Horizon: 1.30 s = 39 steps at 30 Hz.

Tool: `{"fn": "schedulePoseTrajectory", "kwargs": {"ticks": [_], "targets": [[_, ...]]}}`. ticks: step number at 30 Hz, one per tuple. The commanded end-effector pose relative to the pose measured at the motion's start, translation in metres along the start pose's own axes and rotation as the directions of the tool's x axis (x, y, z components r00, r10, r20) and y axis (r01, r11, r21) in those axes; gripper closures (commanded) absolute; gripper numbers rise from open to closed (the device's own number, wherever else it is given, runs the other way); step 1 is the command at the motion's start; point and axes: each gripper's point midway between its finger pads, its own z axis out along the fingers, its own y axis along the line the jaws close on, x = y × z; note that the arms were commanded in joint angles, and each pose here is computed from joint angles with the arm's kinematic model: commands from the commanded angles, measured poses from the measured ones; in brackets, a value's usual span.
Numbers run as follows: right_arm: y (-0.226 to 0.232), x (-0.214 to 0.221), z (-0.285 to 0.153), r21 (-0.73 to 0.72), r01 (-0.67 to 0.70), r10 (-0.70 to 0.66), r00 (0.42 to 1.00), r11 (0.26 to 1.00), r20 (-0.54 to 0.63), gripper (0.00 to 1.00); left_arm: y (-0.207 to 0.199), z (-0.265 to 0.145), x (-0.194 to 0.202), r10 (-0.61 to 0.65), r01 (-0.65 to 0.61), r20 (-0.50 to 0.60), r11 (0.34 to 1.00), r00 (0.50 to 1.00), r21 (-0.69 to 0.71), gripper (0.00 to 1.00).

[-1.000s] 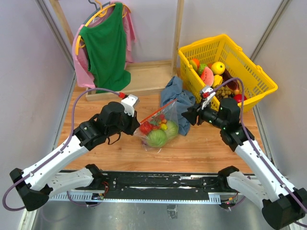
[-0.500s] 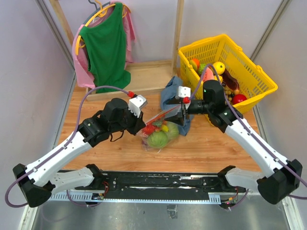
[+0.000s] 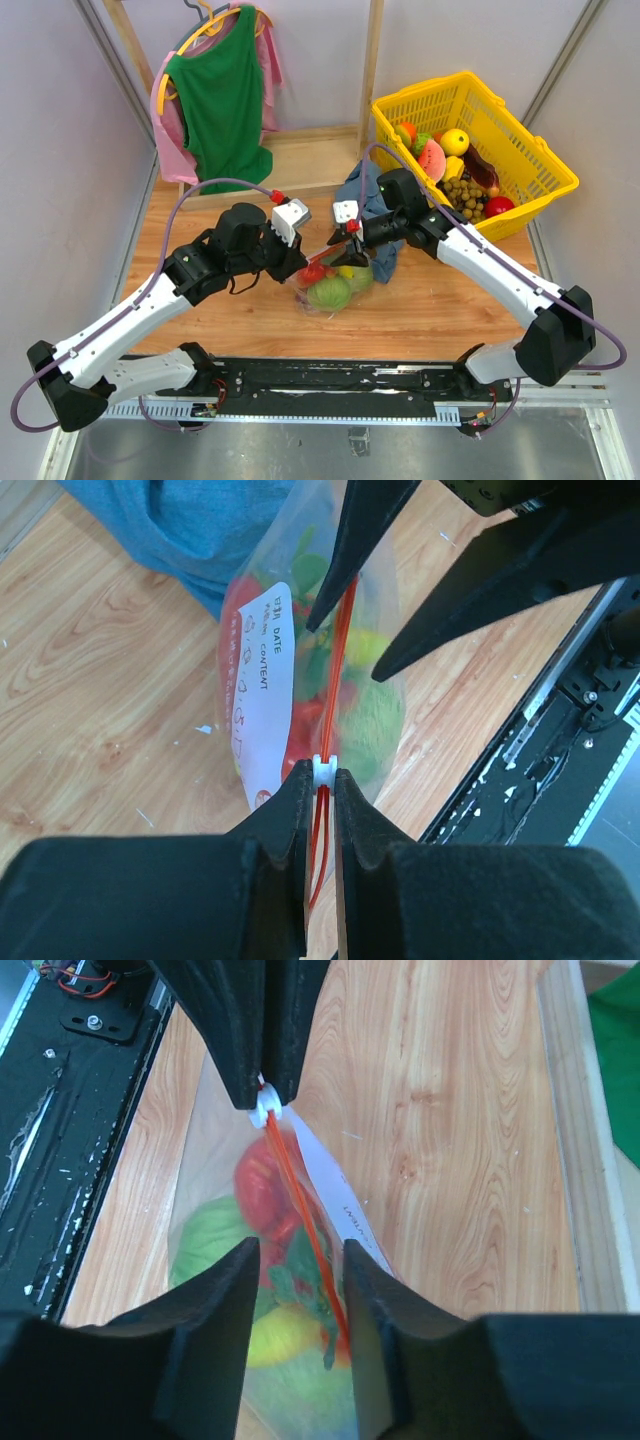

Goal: Place the food in the zip-top bag and seal the zipper
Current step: Zip the zipper food storage bag at the center of the board.

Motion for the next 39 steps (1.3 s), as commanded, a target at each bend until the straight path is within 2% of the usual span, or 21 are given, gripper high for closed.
{"fn": "schedulePoseTrajectory", "kwargs": {"ticks": [1, 2, 4, 5, 11, 18, 21, 28, 33, 37, 39], "targets": [[-0.001, 0.0, 0.002, 0.008, 0.018, -0.018, 1.0, 1.0, -0.017, 0.68, -0.007, -0.008, -0.021, 0.012, -0.014, 0.071, 0.999, 0.997, 0.031, 0.96], [-0.002, 0.003, 0.003, 0.011, 0.009, -0.008, 1.0, 1.0, -0.025, 0.74, -0.007, -0.009, -0.02, 0.009, -0.011, 0.067, 0.999, 0.998, 0.033, 0.96], [-0.004, 0.006, 0.001, 0.034, -0.008, 0.01, 0.999, 0.999, -0.045, 0.93, -0.007, -0.01, -0.017, -0.002, 0.001, 0.06, 1.0, 0.998, 0.03, 0.96], [-0.006, 0.007, -0.001, 0.05, -0.017, 0.019, 0.998, 0.999, -0.055, 0.99, -0.006, -0.012, -0.016, -0.01, 0.009, 0.059, 1.0, 0.998, 0.023, 0.96], [-0.007, 0.013, -0.021, 0.191, -0.07, 0.093, 0.989, 0.979, -0.114, 0.99, 0.002, -0.027, -0.012, -0.069, 0.072, 0.067, 0.996, 0.995, -0.048, 0.96], [-0.003, 0.009, -0.045, 0.324, -0.111, 0.155, 0.981, 0.939, -0.113, 0.99, 0.009, -0.035, 0.004, -0.139, 0.144, 0.051, 0.984, 0.989, -0.103, 0.96], [-0.001, 0.01, -0.048, 0.347, -0.139, 0.187, 0.976, 0.928, -0.108, 0.99, 0.014, -0.04, 0.003, -0.162, 0.172, 0.086, 0.977, 0.983, -0.128, 0.97], [-0.015, -0.001, -0.031, 0.347, -0.218, 0.238, 0.971, 0.912, -0.016, 0.99, 0.032, -0.047, -0.008, -0.173, 0.208, 0.165, 0.952, 0.971, -0.226, 0.97], [-0.062, -0.02, -0.033, 0.471, -0.172, 0.178, 0.984, 0.865, 0.032, 1.0, 0.068, -0.059, -0.03, -0.16, 0.275, 0.297, 0.872, 0.942, -0.404, 0.97], [-0.094, -0.049, -0.031, 0.492, -0.115, 0.098, 0.993, 0.863, 0.062, 0.99, 0.072, -0.066, -0.059, -0.134, 0.304, 0.398, 0.863, 0.907, -0.404, 0.96], [-0.107, -0.064, -0.032, 0.512, -0.086, 0.047, 0.995, 0.855, 0.089, 0.99, 0.074, -0.071, -0.068, -0.128, 0.316, 0.427, 0.857, 0.895, -0.407, 0.92]]}}
